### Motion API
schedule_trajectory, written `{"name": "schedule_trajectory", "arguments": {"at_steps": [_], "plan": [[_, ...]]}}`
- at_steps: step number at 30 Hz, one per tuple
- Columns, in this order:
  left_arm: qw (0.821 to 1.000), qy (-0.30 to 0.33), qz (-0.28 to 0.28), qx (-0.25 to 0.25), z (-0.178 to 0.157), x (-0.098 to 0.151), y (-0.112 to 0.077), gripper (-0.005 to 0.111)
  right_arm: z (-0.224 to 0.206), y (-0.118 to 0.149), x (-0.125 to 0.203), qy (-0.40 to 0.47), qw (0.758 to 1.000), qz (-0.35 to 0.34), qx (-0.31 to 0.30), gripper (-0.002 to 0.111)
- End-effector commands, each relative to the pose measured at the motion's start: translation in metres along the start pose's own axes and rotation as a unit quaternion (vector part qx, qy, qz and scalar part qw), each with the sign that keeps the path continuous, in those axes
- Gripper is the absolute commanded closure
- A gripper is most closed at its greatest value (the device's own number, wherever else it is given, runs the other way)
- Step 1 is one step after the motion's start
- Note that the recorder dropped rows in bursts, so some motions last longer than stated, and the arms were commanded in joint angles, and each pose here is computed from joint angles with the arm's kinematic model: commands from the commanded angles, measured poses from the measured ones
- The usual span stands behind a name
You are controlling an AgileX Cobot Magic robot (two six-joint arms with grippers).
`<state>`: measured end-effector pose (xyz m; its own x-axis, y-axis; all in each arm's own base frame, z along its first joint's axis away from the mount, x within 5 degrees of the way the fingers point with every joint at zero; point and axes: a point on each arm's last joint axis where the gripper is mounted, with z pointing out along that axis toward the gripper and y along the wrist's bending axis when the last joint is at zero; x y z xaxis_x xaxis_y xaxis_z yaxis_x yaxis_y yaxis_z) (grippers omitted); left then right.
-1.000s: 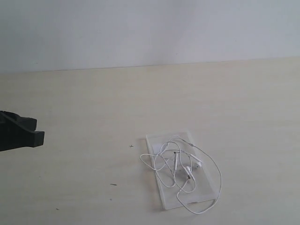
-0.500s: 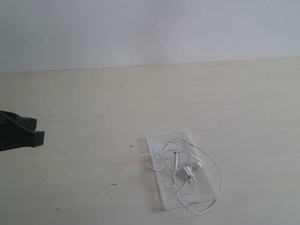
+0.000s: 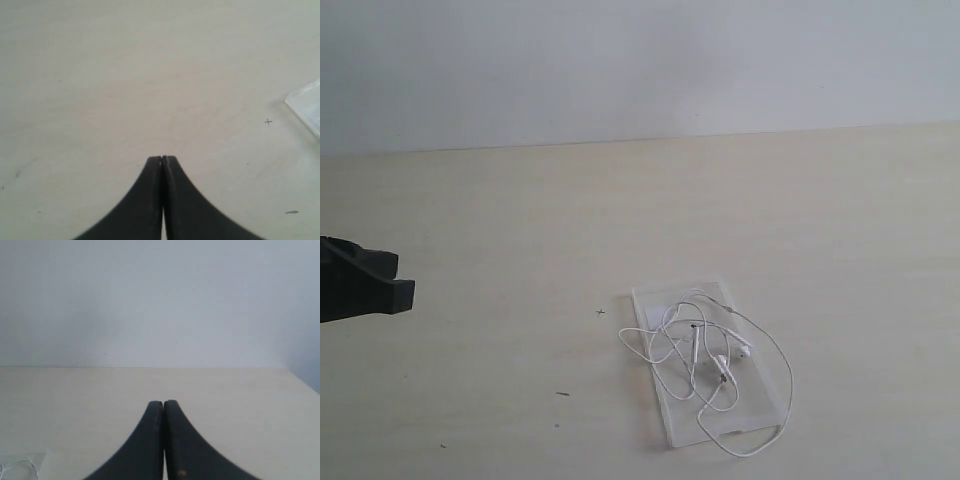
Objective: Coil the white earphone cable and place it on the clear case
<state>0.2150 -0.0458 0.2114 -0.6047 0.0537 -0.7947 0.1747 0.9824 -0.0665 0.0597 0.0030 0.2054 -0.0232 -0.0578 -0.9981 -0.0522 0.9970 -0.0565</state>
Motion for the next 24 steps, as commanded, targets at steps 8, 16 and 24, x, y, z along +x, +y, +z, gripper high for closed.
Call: {"name": "schedule_trajectory", "arguments": {"at_steps": [8,16,24], "plan": [[1.000,-0.001,-0.001,0.000,-0.0005,-0.0002,0.0002,0.107,-0.0044,0.0006,0.0172,0.081,0.997,0.011,0.000,0.108],[1.000,-0.001,-0.001,0.000,-0.0005,-0.0002,0.0002,0.107,-0.0044,0.0006,0.0172,0.081,0.996,0.031,0.001,0.108],[1.000,-0.001,-0.001,0.000,-0.0005,-0.0002,0.0002,0.107,-0.0044,0.0007,0.0172,0.081,0.996,0.028,0.000,0.108]]}}
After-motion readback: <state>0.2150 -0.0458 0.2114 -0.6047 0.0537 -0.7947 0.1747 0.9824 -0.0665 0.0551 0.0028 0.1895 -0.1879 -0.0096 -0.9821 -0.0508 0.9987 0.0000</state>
